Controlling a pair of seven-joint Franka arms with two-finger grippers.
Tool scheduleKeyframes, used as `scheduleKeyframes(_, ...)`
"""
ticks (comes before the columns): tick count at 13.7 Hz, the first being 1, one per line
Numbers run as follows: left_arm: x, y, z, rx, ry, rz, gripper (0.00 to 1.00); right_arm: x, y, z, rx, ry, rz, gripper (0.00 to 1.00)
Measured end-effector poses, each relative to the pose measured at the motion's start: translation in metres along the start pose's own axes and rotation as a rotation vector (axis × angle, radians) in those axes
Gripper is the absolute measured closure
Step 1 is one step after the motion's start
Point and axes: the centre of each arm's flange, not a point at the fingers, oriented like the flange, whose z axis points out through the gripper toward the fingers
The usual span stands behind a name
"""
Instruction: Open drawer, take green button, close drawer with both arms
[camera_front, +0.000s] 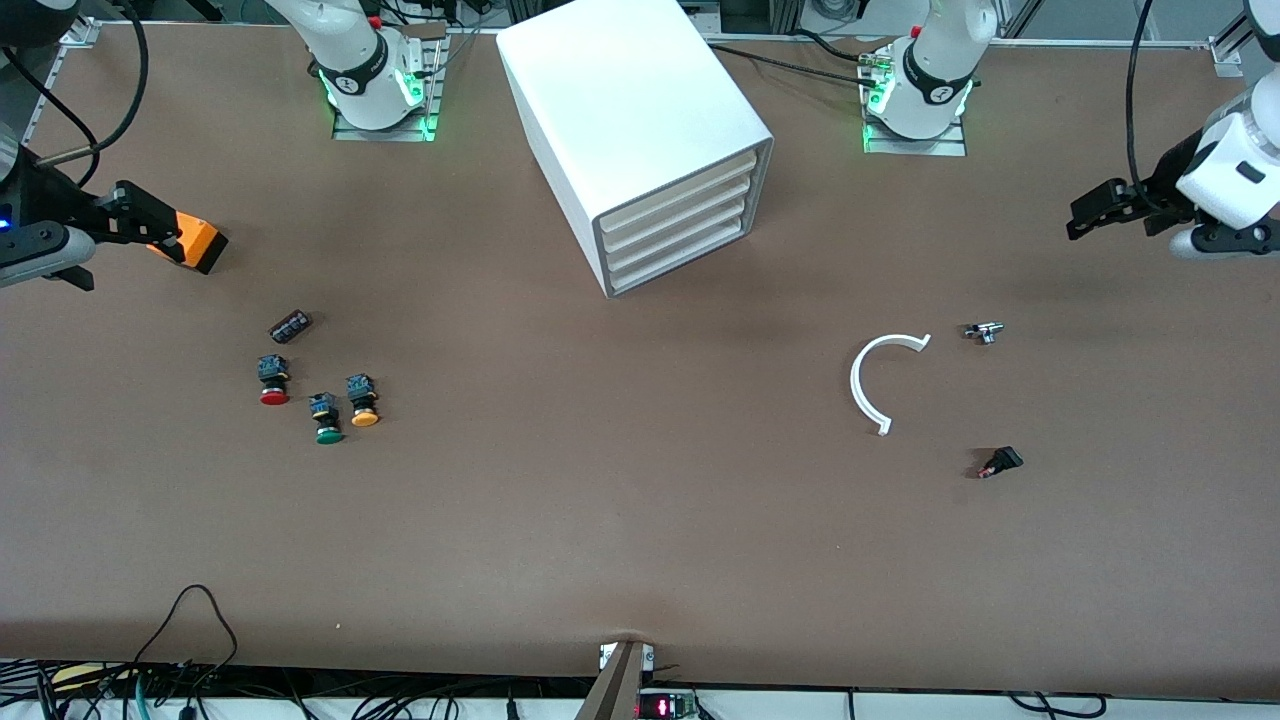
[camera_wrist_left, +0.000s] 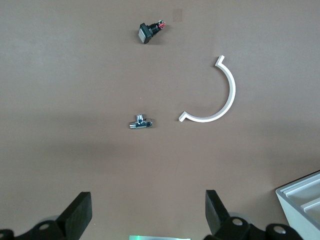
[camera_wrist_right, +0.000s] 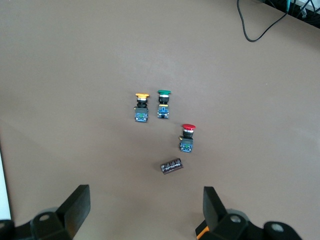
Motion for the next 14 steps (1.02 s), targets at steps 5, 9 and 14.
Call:
scheduleKeyframes(5, -0.034, 0.007, -0.045, 0.057, 0.057, 0.035, 0.00, 0.003, -0.007, 0.000, 0.000, 0.002, -0.014, 0.00)
scheduleKeyframes(9, -0.044, 0.008, -0.062, 0.062, 0.059, 0.049, 0.00, 0.003, -0.006, 0.002, 0.001, -0.001, -0.012, 0.00)
scheduleKeyframes(14, -0.043, 0.008, -0.060, 0.061, 0.052, 0.049, 0.00, 0.004, -0.006, 0.003, 0.002, -0.003, -0.012, 0.00)
